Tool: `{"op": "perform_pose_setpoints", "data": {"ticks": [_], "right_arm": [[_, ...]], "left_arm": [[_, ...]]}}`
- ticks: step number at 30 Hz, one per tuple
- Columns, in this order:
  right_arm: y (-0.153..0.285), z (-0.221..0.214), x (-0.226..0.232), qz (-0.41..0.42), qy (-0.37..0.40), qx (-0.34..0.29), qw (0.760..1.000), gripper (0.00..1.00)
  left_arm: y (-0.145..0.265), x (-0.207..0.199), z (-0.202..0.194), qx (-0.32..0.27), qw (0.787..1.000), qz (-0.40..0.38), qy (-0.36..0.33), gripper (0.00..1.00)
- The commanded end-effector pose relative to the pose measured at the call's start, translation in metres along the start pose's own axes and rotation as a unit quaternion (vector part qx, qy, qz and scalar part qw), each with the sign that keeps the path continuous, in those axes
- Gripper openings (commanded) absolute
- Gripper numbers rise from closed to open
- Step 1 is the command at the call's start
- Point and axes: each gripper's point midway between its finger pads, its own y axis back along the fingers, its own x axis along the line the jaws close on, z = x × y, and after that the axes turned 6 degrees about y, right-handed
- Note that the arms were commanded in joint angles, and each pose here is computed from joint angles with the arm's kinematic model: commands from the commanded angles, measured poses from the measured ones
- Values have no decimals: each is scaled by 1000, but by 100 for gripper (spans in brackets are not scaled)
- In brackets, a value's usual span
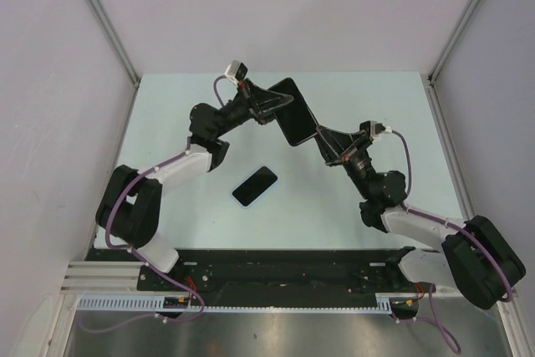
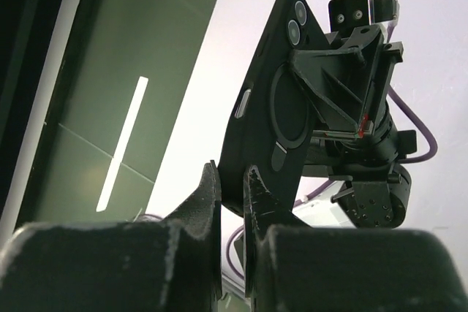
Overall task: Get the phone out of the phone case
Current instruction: Remove the phone case from the phone.
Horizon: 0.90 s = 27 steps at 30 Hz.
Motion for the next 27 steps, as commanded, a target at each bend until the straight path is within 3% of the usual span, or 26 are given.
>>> {"op": "perform_pose_setpoints", "data": {"ticks": [1,6,7,8,11,17,23,26,27], "right_arm": [[-4,29,37,80,39,-36,995,3],[-2,26,10,-6,113,-21,993,6],[1,25,24,2,129,-23,991,7],[4,28,7,-40,155,-25,987,10],[16,36,10,-76,198,-43,976,17],[26,34,12,-117,235,-10,965,27],[21,22,6,-181,308,54,932,29],[25,13,-2,-218,365,87,901,32],[18,12,9,-214,382,83,895,33]], "left_arm": [[23,-111,-93,157,965,-158,-139,0],[31,-88,-84,129,978,-114,-115,0],[33,-88,-83,127,979,-114,-114,0],[36,-87,-82,127,979,-113,-115,0],[40,-84,-84,130,979,-110,-116,0],[43,-66,-87,150,979,-90,-108,0],[45,-46,-86,156,981,-59,-96,0],[47,-28,-84,154,984,-16,-91,0],[47,-19,-83,154,981,-3,-118,0]]}}
